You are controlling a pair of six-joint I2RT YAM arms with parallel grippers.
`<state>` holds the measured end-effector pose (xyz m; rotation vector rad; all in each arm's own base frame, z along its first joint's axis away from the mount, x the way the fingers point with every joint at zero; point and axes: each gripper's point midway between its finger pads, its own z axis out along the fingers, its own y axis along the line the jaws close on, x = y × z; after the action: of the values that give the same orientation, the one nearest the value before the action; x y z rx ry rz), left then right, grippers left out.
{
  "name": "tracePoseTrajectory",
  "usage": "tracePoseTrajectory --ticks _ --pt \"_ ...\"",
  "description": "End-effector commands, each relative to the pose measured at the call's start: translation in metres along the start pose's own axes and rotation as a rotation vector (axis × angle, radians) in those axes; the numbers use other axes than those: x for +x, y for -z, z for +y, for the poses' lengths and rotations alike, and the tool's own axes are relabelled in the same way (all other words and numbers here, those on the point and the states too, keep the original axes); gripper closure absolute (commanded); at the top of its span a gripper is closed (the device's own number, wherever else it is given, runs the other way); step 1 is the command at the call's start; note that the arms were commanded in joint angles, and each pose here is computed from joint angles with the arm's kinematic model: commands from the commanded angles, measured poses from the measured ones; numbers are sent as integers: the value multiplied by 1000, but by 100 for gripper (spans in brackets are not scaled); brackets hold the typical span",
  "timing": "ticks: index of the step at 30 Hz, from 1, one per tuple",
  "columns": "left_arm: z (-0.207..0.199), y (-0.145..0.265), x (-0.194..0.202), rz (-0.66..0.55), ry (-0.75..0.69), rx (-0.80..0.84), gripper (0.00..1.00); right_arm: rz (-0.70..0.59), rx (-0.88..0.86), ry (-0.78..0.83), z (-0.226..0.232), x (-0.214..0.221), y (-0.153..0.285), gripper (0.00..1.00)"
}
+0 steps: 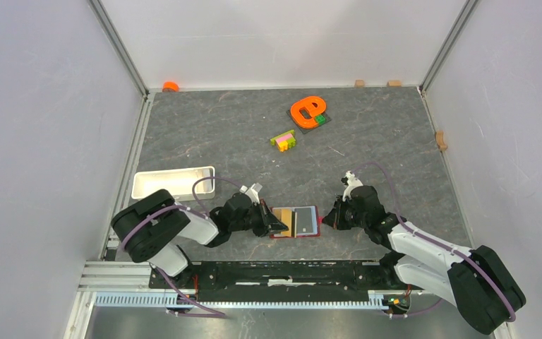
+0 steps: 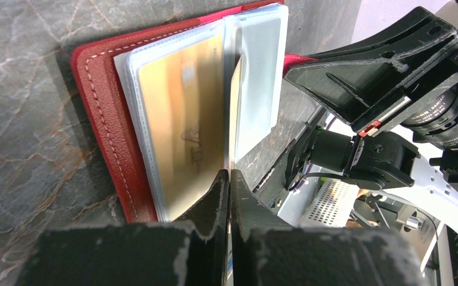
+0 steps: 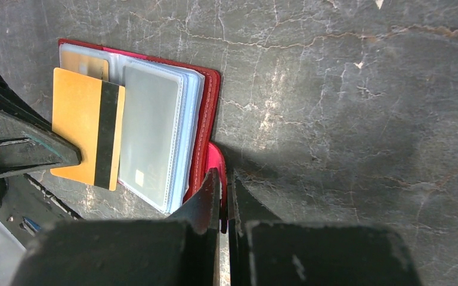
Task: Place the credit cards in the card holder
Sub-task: Insert the credit card into the card holder.
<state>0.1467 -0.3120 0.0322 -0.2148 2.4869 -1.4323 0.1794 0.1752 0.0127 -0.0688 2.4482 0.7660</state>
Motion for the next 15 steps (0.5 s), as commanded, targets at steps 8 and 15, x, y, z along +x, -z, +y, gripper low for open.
tracePoseTrajectory --ticks 8,15 --pt "7 -3 1 -22 14 7 98 14 59 19 -10 1 3 100" --pt "14 0 -2 -55 37 -13 98 11 69 21 -11 1 4 100"
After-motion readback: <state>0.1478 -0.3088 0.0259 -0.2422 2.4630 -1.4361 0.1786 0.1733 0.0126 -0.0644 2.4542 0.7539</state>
